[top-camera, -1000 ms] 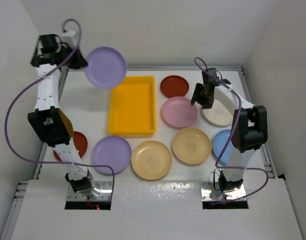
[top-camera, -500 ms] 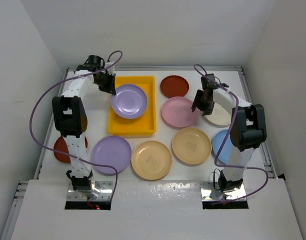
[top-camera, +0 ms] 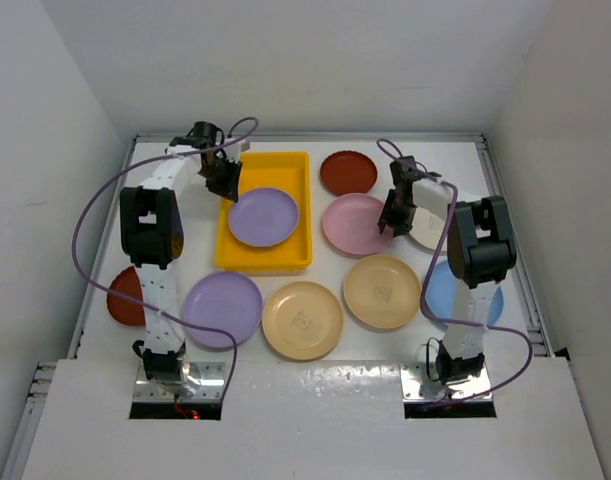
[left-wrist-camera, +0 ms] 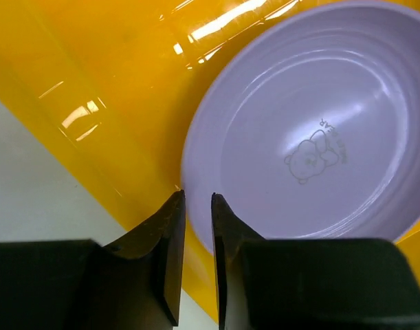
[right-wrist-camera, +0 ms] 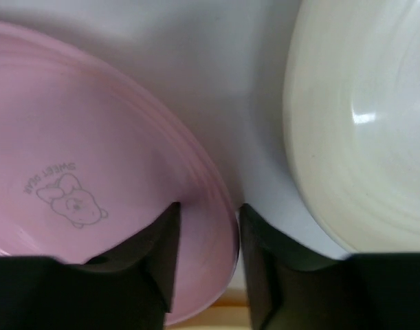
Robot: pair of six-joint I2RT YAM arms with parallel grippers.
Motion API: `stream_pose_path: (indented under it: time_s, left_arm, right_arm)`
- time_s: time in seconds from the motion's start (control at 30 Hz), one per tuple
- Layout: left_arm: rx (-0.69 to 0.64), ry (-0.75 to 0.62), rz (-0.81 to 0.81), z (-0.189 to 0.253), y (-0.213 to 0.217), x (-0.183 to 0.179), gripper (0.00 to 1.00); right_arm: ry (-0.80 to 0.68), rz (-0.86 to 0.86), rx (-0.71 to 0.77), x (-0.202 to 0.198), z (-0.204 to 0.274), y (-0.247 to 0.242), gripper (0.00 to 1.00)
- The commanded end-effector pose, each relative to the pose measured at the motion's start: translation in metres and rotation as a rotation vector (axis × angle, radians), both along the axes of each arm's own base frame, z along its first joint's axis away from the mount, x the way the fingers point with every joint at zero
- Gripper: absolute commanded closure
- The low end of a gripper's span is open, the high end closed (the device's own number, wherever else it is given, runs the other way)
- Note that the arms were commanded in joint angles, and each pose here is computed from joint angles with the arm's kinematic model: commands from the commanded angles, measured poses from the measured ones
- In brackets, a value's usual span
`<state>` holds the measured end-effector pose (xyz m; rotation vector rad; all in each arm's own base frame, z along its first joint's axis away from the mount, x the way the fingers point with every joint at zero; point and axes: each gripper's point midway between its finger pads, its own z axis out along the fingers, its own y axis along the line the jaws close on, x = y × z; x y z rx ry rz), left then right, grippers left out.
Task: Place the plates into the plastic bin on the countertop
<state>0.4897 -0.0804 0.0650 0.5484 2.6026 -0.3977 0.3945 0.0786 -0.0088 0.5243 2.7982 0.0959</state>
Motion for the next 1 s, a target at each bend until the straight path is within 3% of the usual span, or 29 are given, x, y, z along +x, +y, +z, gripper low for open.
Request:
stream_pose_path:
  time_s: [0.0,0.23,0.4,0.6,0.63,0.77,0.83,0.93,0.97]
  left_arm:
    - [0.015,-0.047,-0.003,0.011,0.000,0.010,0.75]
    - [-0.006,-0.186,-0.008,0.065,-0.004,0.033,0.60]
    - [-0.043,-0.286,-0.027,0.109,-0.011,0.042,0.49]
    - [-0.103,-0.337,0.024,0.140,0.009,0.049,0.45]
    - [-0.106,-0.342,0.053,0.143,0.019,0.051,0.45]
    - [-0.097,-0.333,0.150,0.139,0.053,0.057,0.45]
    - [-0.096,-0.342,0.192,0.141,0.072,0.059,0.44]
    - [-0.081,-0.332,0.238,0.137,0.090,0.058,0.44]
    - [-0.080,-0.332,0.247,0.136,0.095,0.058,0.44]
  right_arm:
    - [-0.041,-0.022,-0.008,0.014,0.005,-0.001,0.64]
    - [-0.147,-0.022,-0.080,0.023,0.037,-0.016,1.00]
    - [-0.238,-0.019,-0.110,0.039,0.081,-0.022,1.00]
    - [-0.497,-0.047,-0.086,0.057,0.181,-0.014,1.00]
    - [-0.575,-0.033,-0.065,0.065,0.202,-0.003,1.00]
    - [-0.667,0.063,0.045,0.080,0.228,0.053,1.00]
    - [-0.622,0.150,0.100,0.087,0.211,0.096,1.00]
    - [-0.629,0.246,0.177,0.107,0.233,0.150,1.00]
    - [-0.546,0.297,0.192,0.104,0.204,0.172,1.00]
